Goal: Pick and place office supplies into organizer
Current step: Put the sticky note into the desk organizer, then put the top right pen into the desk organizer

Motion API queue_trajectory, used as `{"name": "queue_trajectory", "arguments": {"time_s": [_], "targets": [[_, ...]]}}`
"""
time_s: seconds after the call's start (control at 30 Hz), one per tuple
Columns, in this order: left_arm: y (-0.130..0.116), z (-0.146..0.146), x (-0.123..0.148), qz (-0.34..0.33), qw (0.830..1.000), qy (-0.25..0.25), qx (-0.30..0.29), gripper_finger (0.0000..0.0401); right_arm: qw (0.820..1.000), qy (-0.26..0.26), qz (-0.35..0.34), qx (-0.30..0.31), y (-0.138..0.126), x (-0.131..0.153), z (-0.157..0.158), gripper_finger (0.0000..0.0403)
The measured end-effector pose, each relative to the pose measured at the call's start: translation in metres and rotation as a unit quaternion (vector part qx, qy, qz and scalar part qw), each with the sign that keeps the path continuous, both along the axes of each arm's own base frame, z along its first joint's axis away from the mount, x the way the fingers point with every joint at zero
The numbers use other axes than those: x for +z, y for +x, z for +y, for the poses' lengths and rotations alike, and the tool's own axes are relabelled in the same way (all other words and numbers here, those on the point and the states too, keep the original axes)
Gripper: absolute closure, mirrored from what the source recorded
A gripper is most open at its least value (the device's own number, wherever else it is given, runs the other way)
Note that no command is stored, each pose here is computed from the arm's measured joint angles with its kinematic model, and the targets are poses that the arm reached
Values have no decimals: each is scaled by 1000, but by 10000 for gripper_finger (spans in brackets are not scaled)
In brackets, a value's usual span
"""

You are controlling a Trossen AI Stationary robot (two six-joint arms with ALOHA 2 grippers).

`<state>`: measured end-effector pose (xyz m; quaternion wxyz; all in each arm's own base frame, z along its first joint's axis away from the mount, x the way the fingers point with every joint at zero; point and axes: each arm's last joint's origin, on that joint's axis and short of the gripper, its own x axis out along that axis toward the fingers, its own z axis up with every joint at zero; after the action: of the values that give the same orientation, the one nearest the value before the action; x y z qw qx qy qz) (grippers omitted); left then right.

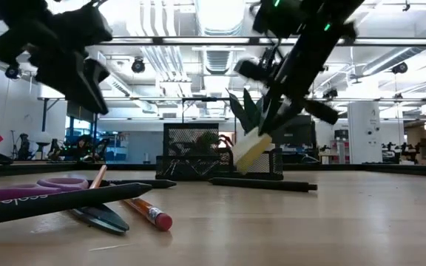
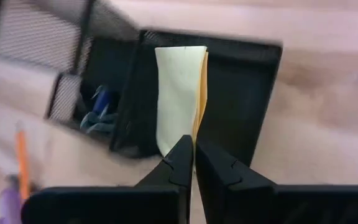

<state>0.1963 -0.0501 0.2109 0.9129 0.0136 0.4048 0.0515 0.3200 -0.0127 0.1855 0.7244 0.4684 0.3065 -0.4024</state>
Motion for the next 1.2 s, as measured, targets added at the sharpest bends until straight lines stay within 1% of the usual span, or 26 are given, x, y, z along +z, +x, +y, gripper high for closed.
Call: {"name": "queue_trajectory", "arguments": {"time_s": [0.1,0.17,0.27,0.37,0.43,0.5,0.57,0.67,0.73,0.77,0.8,0.83,0.9,0.93,0.97,1.0,1.07,1.13,1.2], "targets": [[-2,2,-4,1,1000,-4,10,313,1000,1,6,0,8,-4,-5,395],[-3,4,-6,3,1000,-4,13,313,1000,4,-3,0,15,-3,-6,395],[-5,6,-11,10,1000,-2,16,313,1000,21,17,5,23,-9,-7,393],[-6,7,-14,15,1000,0,17,313,997,42,64,12,26,-11,-7,380],[-7,7,-16,18,1000,1,17,313,992,49,112,24,23,-12,-5,361],[-8,7,-17,19,1000,1,17,313,988,48,145,30,23,-9,-2,336],[-8,7,-17,20,1000,1,17,313,985,29,165,35,22,-1,-1,308],[-8,7,-17,19,1000,1,17,313,983,-45,163,73,29,20,5,270],[-8,7,-17,19,1000,1,17,313,972,-101,160,139,36,37,13,251],[-8,7,-17,19,1000,1,17,313,960,-128,159,191,40,46,19,243],[-8,7,-17,19,1000,1,17,313,942,-155,163,250,43,52,28,236],[-8,7,-17,19,1000,1,17,313,919,-175,166,312,45,58,38,231],[-8,7,-17,19,1000,1,17,313,878,-184,160,411,46,60,63,225],[-8,7,-17,19,1000,1,17,313,864,-174,158,446,46,56,76,224],[-8,7,-17,19,1000,1,17,313,852,-158,162,471,46,48,88,223],[-8,7,-17,19,1000,1,17,313,845,-141,169,486,46,37,100,223],[-7,7,-16,15,1000,-1,17,313,844,-117,195,486,47,15,117,223],[-6,7,-16,10,1000,-2,17,313,856,-99,210,463,49,0,129,223],[-5,6,-15,3,1000,-4,17,313,869,-87,211,440,54,-7,138,223]]}}
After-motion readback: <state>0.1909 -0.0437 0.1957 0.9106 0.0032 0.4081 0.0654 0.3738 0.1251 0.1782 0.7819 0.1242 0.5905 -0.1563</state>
